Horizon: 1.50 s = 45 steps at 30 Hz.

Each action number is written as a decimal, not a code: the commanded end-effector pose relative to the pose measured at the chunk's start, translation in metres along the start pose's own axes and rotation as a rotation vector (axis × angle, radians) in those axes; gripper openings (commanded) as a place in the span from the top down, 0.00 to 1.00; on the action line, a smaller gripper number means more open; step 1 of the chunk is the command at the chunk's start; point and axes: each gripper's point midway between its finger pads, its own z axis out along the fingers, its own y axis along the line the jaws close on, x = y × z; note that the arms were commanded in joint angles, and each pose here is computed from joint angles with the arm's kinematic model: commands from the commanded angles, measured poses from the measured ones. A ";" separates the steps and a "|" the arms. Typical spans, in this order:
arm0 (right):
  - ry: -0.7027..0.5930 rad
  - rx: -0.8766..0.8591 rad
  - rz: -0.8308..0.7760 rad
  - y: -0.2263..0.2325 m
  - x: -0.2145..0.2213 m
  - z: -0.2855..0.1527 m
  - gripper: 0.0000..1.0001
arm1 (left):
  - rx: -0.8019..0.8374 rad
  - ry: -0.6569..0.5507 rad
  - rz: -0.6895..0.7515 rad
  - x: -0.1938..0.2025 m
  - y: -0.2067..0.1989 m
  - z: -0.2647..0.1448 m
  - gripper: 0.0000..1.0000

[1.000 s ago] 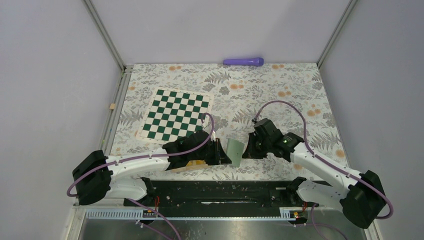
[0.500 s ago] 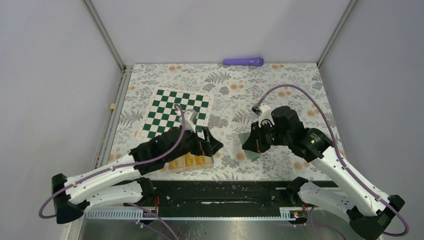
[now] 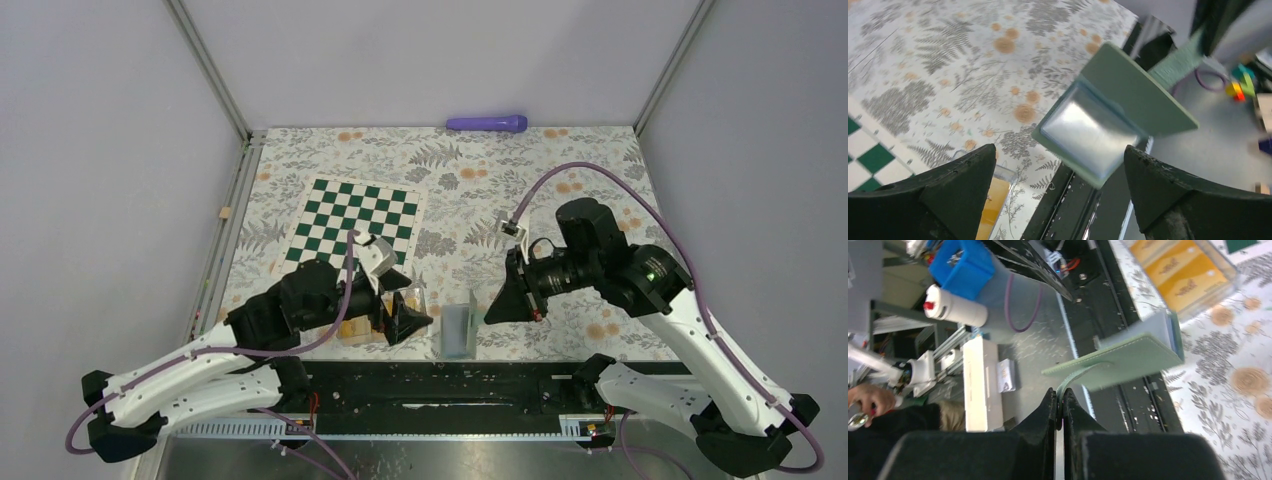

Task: Put the credit cards into the card holder
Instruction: Open the card holder.

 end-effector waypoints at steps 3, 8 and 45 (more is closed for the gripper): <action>0.025 -0.247 -0.031 0.048 -0.003 -0.012 1.00 | 0.398 -0.043 0.321 -0.018 -0.062 -0.012 0.03; 0.050 -0.315 0.002 0.055 -0.002 -0.011 1.00 | 0.571 -0.053 0.403 -0.016 -0.085 0.003 0.07; -0.080 -0.098 0.014 0.020 -0.013 -0.001 0.45 | 0.626 -0.158 0.496 -0.024 -0.109 0.028 1.00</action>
